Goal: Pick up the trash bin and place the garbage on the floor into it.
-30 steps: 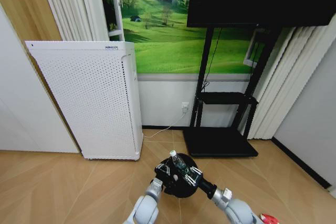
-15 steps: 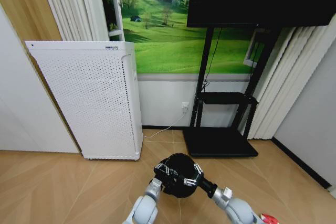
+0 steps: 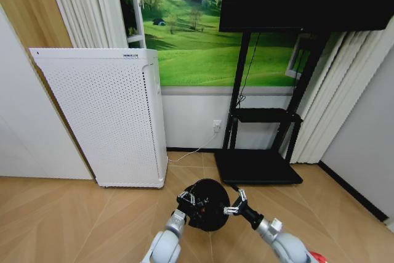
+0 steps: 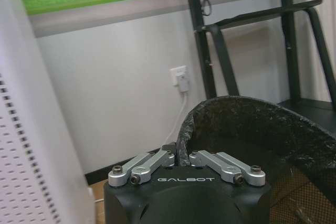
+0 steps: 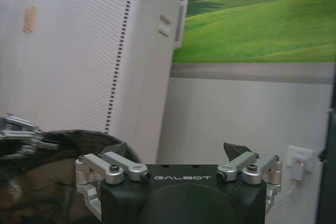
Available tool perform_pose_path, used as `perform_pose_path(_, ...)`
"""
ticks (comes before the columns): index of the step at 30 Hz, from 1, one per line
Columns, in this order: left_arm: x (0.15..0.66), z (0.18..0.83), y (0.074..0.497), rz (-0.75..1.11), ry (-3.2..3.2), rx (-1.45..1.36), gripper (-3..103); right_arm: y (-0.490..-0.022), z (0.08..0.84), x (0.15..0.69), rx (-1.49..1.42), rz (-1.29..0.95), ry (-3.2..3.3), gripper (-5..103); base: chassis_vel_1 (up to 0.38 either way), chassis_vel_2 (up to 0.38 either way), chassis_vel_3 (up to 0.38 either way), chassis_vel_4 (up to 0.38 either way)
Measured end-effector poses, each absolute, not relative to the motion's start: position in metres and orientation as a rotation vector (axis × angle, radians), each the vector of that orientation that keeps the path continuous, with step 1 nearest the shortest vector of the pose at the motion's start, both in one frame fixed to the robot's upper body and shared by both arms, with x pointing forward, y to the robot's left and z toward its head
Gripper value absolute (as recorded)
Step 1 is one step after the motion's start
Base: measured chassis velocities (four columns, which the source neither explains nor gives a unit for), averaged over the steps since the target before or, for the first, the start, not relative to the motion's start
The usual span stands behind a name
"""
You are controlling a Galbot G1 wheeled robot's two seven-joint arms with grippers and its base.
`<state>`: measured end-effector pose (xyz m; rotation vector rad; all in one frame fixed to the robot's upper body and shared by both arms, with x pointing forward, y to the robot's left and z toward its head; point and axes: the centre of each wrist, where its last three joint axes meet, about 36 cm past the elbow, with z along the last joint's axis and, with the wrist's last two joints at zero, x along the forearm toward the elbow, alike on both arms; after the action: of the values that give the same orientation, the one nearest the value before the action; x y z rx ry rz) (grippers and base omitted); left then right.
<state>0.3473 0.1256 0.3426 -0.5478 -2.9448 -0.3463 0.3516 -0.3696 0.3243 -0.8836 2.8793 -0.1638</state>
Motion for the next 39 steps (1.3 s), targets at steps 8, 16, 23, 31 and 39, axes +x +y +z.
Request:
perform_pose_path(8, 0.343, 0.356, 0.166, -0.338, -2.971, -0.409, 7, -0.407, 0.318, 0.351, -0.470, -0.180, 3.075, 100, 0.000, 0.000, 0.000, 0.000)
perform_pose_path(16, 0.348, 0.377, 0.199, -0.317, -3.017, -0.246, 7, -0.429, 0.297, 0.344, 0.016, -0.151, 3.268, 100, 0.000, 0.000, 0.000, 0.000)
perform_pose_path(23, 0.338, 0.384, 0.214, -0.309, -3.023, -0.166, 7, -0.443, 0.296, 0.337, 0.221, -0.161, 3.325, 100, 0.000, 0.000, 0.000, 0.000)
perform_pose_path(31, 0.323, 0.391, 0.226, -0.288, -3.031, -0.078, 7, -0.451, 0.309, 0.326, 0.357, -0.236, 3.295, 100, 0.000, 0.000, 0.000, 0.000)
perform_pose_path(39, 0.322, 0.394, 0.231, -0.293, -3.040, -0.067, 7, -0.445, 0.304, 0.322, 0.372, -0.182, 3.282, 100, 0.000, 0.000, 0.000, 0.000)
